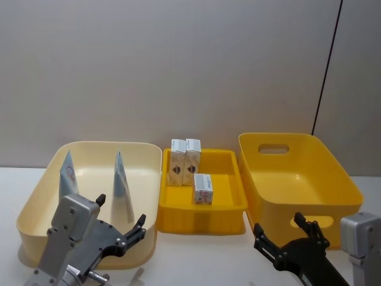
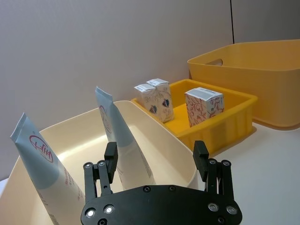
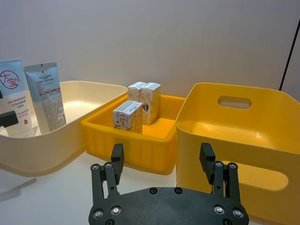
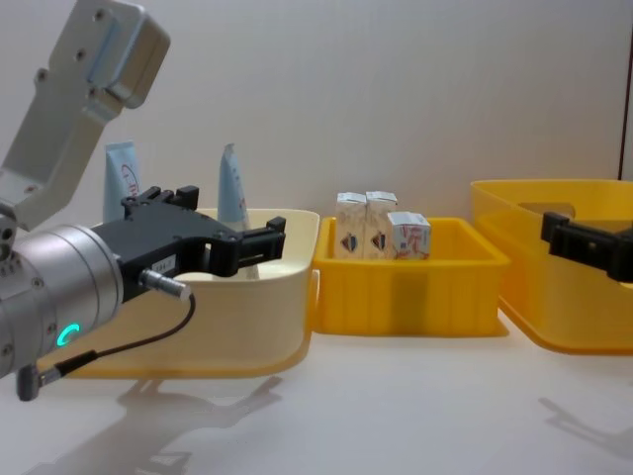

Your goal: Bimanual collaborative sorting of washing and personal care products

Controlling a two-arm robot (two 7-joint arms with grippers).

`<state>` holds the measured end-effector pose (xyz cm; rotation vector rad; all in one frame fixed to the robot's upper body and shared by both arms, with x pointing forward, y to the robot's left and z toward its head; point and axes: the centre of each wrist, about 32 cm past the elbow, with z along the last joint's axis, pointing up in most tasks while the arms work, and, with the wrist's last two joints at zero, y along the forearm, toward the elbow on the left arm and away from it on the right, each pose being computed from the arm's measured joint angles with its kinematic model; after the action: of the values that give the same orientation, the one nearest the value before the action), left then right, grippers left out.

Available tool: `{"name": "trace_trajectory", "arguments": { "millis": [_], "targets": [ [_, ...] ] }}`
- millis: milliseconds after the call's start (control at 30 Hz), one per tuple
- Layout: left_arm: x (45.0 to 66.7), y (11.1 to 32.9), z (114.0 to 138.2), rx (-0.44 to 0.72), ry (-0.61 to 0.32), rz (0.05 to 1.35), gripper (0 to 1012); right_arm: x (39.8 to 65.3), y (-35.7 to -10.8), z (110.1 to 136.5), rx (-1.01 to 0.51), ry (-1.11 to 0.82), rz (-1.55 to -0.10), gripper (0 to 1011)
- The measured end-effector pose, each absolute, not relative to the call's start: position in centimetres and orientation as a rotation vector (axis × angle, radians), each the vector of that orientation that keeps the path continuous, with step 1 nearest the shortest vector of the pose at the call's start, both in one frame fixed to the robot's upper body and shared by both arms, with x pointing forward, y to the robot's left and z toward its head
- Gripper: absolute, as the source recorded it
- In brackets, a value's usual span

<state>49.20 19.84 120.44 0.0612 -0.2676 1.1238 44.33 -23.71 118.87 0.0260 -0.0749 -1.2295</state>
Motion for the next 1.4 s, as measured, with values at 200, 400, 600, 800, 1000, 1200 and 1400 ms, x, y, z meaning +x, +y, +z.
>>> {"name": "trace_trajectory", "arguments": {
  "millis": [200,400,600,800,1000,1200,1400],
  "targets": [
    [49.20,19.84,120.44,0.061,-0.268,1.124,1003,44.33,-23.71,118.87,0.026,-0.075,-1.229,1001],
    [49.20,19.84,120.44,0.061,-0.268,1.124,1003,44.33,-23.71,118.87,0.026,-0.075,-1.229,1001],
    [49.20,19.84,120.44,0.061,-0.268,1.124,1003,44.33,-23.71,118.87,0.026,-0.075,-1.229,1001],
    [49.20,19.84,120.44,0.061,-0.268,1.124,1003,44.33,-23.71,118.87,0.026,-0.075,-1.229,1001],
    [49.20,19.84,120.44,0.061,-0.268,1.124,1003,44.33,-23.71,118.87,0.026,-0.075,-1.229,1001],
    [49.20,19.84,120.44,0.061,-0.268,1.124,1003,44.33,-23.71,118.87,0.026,-0.075,-1.229,1001],
    [49.20,19.84,120.44,0.061,-0.268,1.124,1003,44.33,-23.71,118.87,0.026,-0.075,-1.229,1001]
  ]
}}
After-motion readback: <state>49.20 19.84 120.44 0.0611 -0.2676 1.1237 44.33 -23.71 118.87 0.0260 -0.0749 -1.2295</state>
